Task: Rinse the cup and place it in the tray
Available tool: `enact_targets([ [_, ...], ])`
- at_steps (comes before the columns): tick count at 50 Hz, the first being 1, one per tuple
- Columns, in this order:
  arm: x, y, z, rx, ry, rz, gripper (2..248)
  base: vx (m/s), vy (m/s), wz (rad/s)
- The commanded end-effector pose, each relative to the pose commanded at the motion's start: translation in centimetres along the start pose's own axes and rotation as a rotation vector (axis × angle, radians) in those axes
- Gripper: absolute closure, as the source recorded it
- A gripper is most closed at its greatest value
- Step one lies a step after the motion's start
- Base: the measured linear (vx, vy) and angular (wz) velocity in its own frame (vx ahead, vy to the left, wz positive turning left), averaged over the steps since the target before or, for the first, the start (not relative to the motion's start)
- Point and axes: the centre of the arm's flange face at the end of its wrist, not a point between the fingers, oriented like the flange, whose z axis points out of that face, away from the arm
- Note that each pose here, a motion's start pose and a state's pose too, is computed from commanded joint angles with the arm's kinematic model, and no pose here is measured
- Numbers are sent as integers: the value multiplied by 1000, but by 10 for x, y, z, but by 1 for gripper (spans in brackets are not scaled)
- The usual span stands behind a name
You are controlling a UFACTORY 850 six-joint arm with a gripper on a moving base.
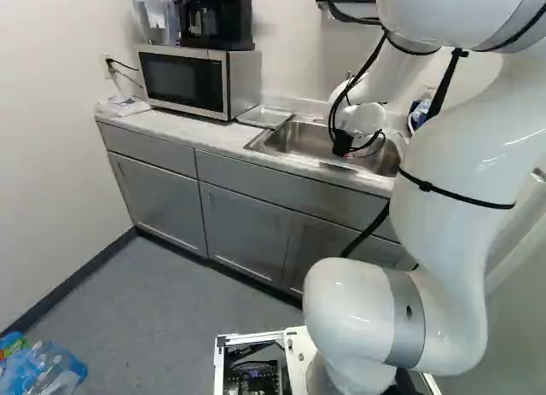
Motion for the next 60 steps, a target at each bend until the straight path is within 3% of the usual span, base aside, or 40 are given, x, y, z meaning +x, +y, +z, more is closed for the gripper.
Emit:
enact_targets([
  [60,0,0,0,0,0,0,124,0,0,0],
])
